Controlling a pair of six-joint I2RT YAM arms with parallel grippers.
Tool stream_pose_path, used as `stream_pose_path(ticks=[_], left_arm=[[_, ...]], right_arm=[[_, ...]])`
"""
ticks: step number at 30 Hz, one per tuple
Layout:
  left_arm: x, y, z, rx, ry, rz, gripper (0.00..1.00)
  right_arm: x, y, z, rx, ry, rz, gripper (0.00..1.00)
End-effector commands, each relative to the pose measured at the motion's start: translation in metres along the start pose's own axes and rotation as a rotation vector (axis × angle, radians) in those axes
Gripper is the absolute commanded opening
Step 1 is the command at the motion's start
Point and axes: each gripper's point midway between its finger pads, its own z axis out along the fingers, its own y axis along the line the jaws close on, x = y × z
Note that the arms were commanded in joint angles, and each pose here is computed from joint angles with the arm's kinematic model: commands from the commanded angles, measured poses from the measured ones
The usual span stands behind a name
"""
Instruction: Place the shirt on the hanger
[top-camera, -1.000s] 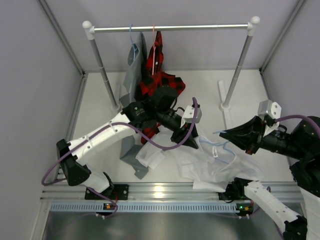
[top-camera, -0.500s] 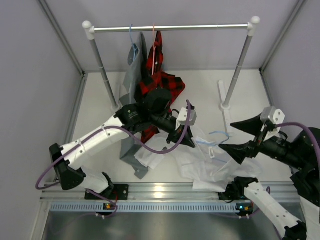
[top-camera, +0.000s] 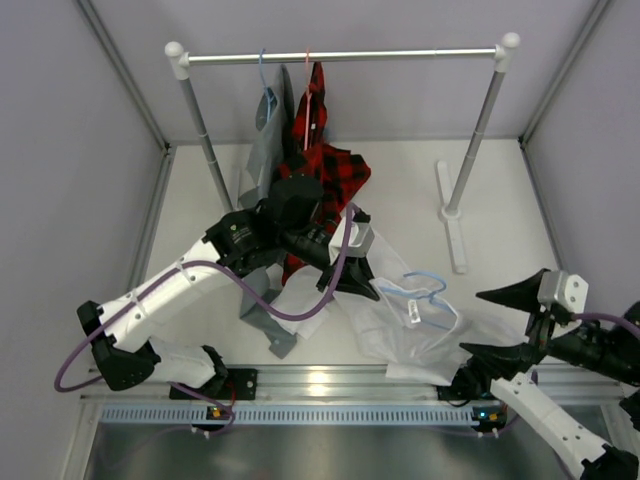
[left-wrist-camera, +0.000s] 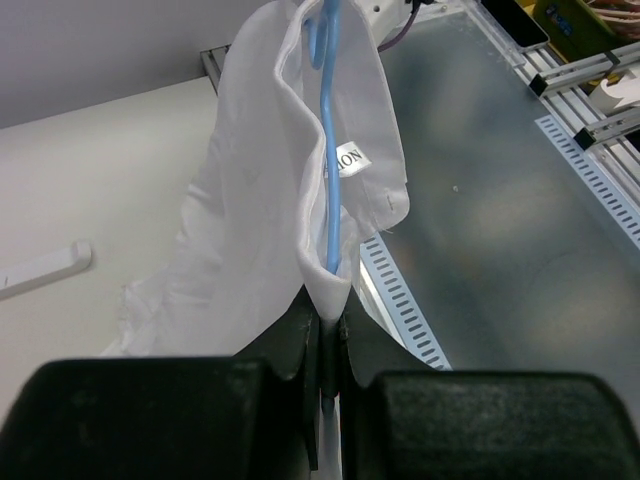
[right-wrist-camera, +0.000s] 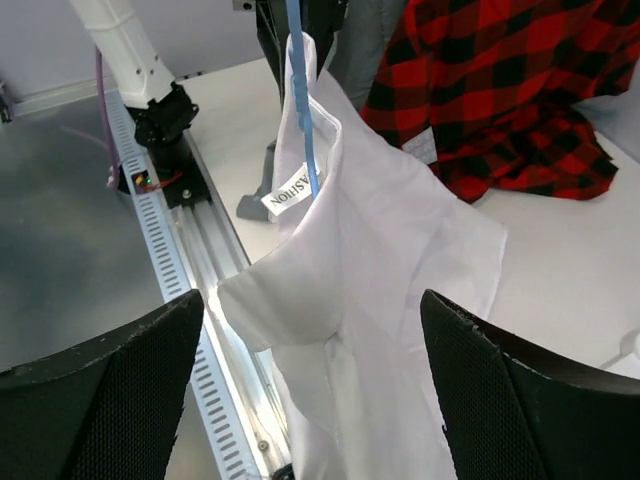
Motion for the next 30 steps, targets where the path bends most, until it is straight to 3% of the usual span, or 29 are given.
stream_pose_path(ticks=[1,7,10,11,13,17,18,19,20,21,22,24,26,27,30], left_arm=[[-0.034,-0.02,-0.009,0.067,-0.079,0.104,0.0],[-0.04,-0.018,-0.009,0.065,-0.082,0.075,0.0],[-0.044,-0.013,-0.009,0.038,-0.08,0.063,0.0],[-0.046,-0.011,-0.009,0.024,-0.08,0.05,0.0],[-0.051,-0.004,-0.01,-0.017,-0.078,0.044,0.0],[-0.063,0.016,-0.019,-0.163,-0.077,0.03,0.0],[-0.065,0.022,-0.022,-0.209,-0.075,0.02,0.06],[-0.066,0.03,-0.025,-0.259,-0.072,0.008,0.19],[-0.069,0.036,-0.029,-0.314,-0.077,-0.022,0.58],[-0.079,0.052,-0.042,-0.444,-0.09,-0.032,0.8],[-0.087,0.06,-0.051,-0.52,-0.106,-0.046,0.91],[-0.113,0.078,-0.088,-0.753,-0.18,-0.08,0.98],[-0.136,0.075,-0.123,-0.913,-0.286,-0.139,0.98],[-0.144,0.081,-0.155,-1.079,-0.345,-0.17,0.98],[-0.156,0.056,-0.207,-1.24,-0.492,-0.234,0.98]], right_arm=[[0.007,-0.001,0.026,-0.113,0.087,0.018,0.84],[-0.001,0.005,0.045,-0.23,0.073,0.001,0.8],[0.005,0.004,0.054,-0.265,0.094,0.009,0.54],[0.005,0.005,0.053,-0.265,0.092,0.005,0.26],[0.002,-0.001,0.049,-0.213,0.072,-0.02,0.01],[-0.021,-0.032,0.04,0.027,-0.025,-0.014,0.0],[-0.026,-0.044,0.037,0.106,-0.041,-0.011,0.0],[-0.036,-0.046,0.033,0.13,-0.072,-0.001,0.0],[-0.041,-0.049,0.032,0.149,-0.081,0.003,0.0],[-0.045,-0.054,0.03,0.181,-0.085,0.009,0.0],[-0.053,-0.057,0.027,0.204,-0.098,0.021,0.0],[-0.061,-0.067,0.022,0.265,-0.097,0.03,0.0],[-0.07,-0.087,0.014,0.385,-0.081,0.058,0.0],[-0.073,-0.1,0.008,0.467,-0.075,0.069,0.0],[-0.087,-0.127,0.005,0.604,-0.065,0.117,0.0]])
